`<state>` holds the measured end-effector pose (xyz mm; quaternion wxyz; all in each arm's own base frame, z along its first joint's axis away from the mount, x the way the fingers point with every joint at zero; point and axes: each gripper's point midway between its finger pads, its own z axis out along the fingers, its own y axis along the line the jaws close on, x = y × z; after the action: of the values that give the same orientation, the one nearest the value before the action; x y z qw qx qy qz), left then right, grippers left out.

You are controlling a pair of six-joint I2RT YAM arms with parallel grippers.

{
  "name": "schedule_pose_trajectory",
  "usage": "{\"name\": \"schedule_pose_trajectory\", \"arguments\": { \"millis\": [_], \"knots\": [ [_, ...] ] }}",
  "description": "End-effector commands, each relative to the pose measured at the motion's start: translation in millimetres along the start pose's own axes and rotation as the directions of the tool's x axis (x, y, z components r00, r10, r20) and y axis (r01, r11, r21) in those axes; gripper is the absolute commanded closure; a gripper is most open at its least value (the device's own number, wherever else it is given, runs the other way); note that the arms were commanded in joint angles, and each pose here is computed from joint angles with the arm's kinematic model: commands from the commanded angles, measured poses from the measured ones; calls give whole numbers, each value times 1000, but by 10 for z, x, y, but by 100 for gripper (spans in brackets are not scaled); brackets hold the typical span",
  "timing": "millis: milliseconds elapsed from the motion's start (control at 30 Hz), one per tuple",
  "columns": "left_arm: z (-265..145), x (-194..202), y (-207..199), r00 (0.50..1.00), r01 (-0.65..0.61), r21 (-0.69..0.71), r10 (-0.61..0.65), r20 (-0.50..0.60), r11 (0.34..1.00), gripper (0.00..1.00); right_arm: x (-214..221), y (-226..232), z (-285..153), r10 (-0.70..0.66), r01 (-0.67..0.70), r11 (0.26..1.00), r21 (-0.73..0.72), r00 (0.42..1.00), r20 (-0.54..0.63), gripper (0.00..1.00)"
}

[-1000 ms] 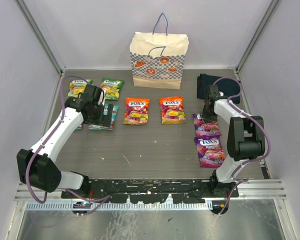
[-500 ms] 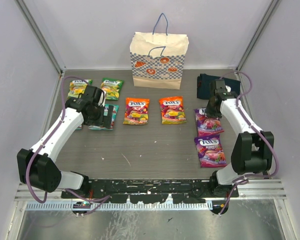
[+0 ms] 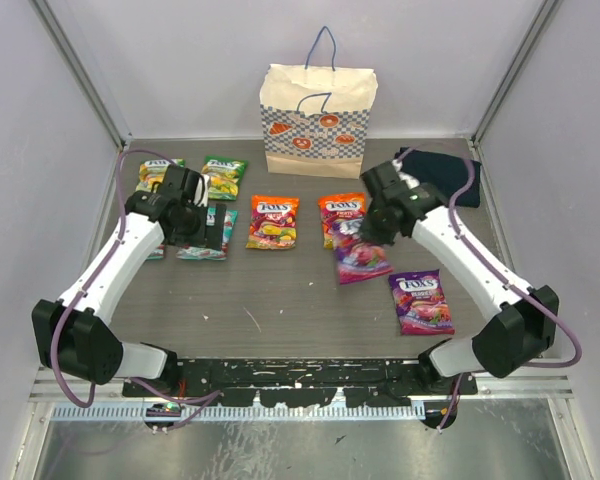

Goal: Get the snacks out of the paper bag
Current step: Pick up the snack from the center of the board, then place the snack at the center of the board.

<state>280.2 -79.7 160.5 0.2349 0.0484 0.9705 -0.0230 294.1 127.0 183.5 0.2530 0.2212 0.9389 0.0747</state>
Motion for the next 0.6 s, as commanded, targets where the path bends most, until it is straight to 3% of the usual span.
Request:
{"name": "schedule_pose_trajectory", "arguments": {
  "millis": [0, 333, 567],
  "knots": [
    [-143, -240, -85, 995, 57, 64, -62, 79, 996, 2, 558, 518, -188, 164, -167, 985, -46, 984, -71, 99],
    [-278, -159, 39, 991, 103, 57, -107, 83, 993, 2, 1347, 1803, 108, 240, -247, 968, -41, 962, -133, 99],
    [-346, 78, 145, 990, 112, 31, -114, 80, 993, 2, 1680, 2210, 318, 233, -231, 973, 26, 962, -145, 99]
  ]
}}
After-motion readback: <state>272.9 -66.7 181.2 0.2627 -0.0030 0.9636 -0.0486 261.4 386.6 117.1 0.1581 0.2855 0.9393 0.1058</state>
